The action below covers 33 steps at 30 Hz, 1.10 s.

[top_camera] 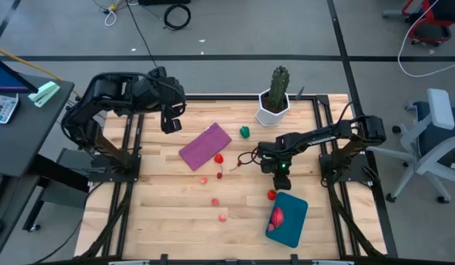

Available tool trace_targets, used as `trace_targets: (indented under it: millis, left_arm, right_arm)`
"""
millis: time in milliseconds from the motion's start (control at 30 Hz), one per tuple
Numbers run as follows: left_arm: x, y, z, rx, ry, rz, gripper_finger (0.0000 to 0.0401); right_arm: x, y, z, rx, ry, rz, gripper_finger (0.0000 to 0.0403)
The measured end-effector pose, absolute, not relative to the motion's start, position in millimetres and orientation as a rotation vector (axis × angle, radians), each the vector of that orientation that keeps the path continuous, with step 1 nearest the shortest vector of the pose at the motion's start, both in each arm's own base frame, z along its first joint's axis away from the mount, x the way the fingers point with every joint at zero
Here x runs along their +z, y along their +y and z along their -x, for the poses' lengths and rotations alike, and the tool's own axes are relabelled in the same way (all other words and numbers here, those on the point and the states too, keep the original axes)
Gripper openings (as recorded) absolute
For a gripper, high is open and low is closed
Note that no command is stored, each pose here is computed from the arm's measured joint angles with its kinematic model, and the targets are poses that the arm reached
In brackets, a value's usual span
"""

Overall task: Pick and placing Produce into tupperware
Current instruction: Put the strawberry into the blue bin

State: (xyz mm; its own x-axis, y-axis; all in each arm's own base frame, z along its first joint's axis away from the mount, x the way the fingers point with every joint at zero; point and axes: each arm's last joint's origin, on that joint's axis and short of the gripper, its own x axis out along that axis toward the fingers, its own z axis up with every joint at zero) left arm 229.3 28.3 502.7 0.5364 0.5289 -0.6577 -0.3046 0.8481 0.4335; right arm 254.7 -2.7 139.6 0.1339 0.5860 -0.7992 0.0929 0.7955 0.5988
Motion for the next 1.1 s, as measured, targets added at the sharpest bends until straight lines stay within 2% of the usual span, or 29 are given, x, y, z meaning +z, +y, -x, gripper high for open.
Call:
trace_targets:
  millis: [300,567,667,900,1000,1100]
  left_arm:
    - [502.7,28.3,-229.3,0.503,0.873,-0.282,0.0172]
    - [502.7,28.3,-229.3,0.504,0.873,-0.282,0.0172]
    - [502.7,28.3,-229.3,0.504,0.873,-0.282,0.0172]
    - [502.7,28.3,-229.3,0.504,0.873,-0.28,0.0172]
    - [502.7,28.3,-229.3,0.505,0.873,-0.28,0.0172]
    - [502.7,28.3,-229.3,0.504,0.873,-0.28,0.0172]
  right_arm:
    - [139.7,-2.1,-254.7,0.424,1.398,-0.554,0.0009]
    - [148.3,-1.3,-257.1,0.426,1.394,-0.553,0.0005]
    - [168.5,-0.1,-263.4,0.438,1.338,-0.533,0.0004]
    - [245.8,20.8,-270.3,0.411,1.173,-0.498,0.0002]
    - [260.8,46.4,-259.9,0.364,1.186,-0.47,0.0002]
    - [259.6,76.1,-244.0,0.311,1.285,-0.488,0.0002]
